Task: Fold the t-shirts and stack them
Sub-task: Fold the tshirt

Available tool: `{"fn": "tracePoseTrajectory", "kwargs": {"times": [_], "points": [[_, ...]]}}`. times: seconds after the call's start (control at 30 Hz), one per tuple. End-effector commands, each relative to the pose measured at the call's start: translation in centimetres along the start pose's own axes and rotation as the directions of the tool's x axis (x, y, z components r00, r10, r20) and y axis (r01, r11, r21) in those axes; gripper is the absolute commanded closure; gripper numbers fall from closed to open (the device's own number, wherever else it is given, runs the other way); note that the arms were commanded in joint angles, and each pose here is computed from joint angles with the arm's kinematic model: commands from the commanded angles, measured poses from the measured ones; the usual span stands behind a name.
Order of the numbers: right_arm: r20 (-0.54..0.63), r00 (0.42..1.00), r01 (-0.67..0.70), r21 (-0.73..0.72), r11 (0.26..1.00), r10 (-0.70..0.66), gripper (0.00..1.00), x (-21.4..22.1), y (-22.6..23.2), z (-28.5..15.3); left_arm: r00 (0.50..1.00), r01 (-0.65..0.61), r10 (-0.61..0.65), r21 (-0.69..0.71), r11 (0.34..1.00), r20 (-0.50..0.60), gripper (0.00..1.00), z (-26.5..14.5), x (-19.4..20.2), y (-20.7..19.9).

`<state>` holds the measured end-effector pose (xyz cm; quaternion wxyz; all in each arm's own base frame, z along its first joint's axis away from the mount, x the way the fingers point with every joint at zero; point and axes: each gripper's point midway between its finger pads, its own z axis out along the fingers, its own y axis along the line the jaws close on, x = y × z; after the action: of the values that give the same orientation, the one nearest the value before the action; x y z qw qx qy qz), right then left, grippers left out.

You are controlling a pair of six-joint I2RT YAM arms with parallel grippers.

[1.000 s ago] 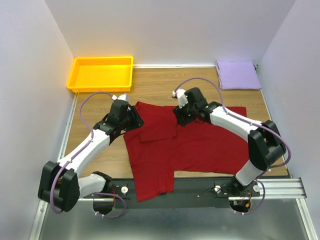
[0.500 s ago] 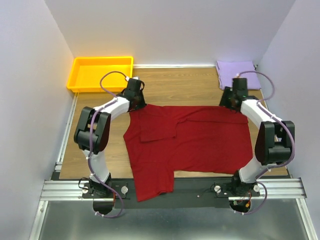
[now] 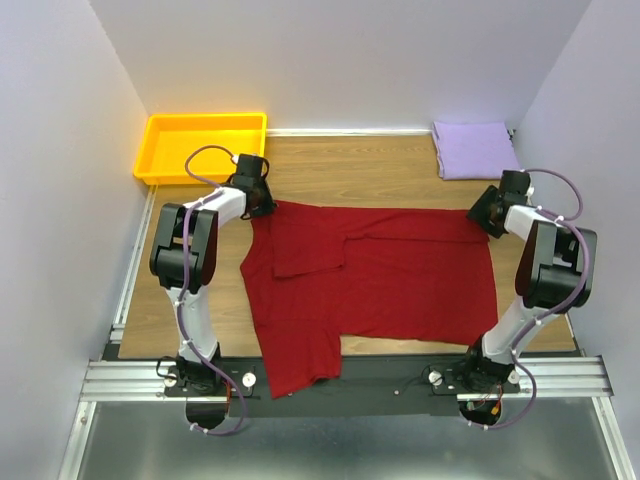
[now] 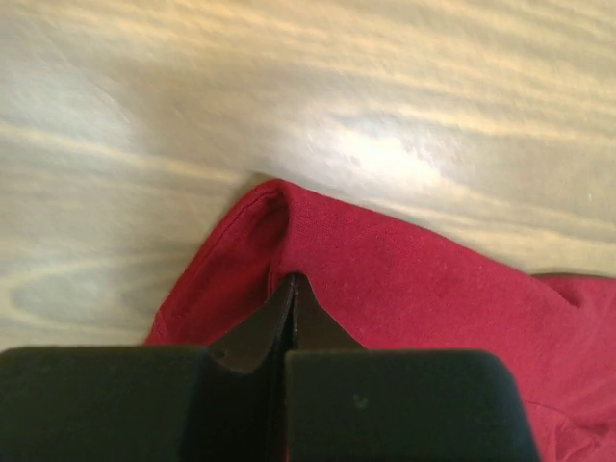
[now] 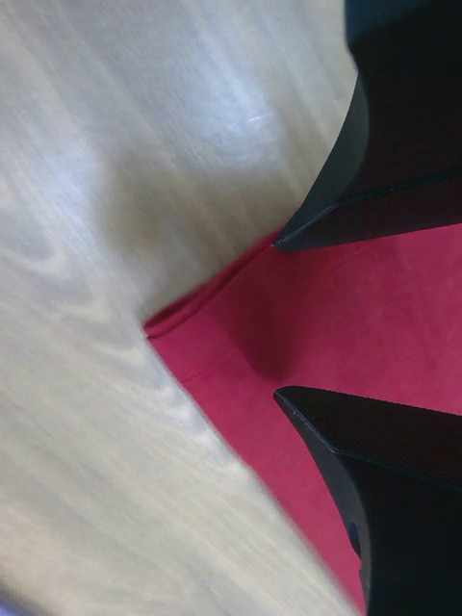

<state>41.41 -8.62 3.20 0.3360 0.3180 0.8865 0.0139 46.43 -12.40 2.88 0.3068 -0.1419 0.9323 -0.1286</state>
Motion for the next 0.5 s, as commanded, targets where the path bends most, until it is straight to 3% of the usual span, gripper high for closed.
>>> {"fn": "tracePoseTrajectory", "kwargs": {"times": [0.0,0.3,0.47], "points": [[-0.014,0.998,-0.055,-0.025,0.998,0.055,0.34,-0.3,0.2,2.4,0.999,-0.012,0.010,-0.031,0.999,-0.045,0.96,1.4,0.4,1.3],[-0.058,0.997,-0.062,-0.074,0.995,0.057,0.34,-1.5,1.2,6.8,1.000,0.016,-0.016,-0.036,0.999,-0.007,0.96,2.6,-3.0,1.0],[0.001,0.999,-0.038,-0.104,0.994,0.038,0.34,-4.2,2.3,5.8,0.999,0.027,-0.027,-0.005,1.000,0.045,0.93,1.3,-5.1,-0.1]]}}
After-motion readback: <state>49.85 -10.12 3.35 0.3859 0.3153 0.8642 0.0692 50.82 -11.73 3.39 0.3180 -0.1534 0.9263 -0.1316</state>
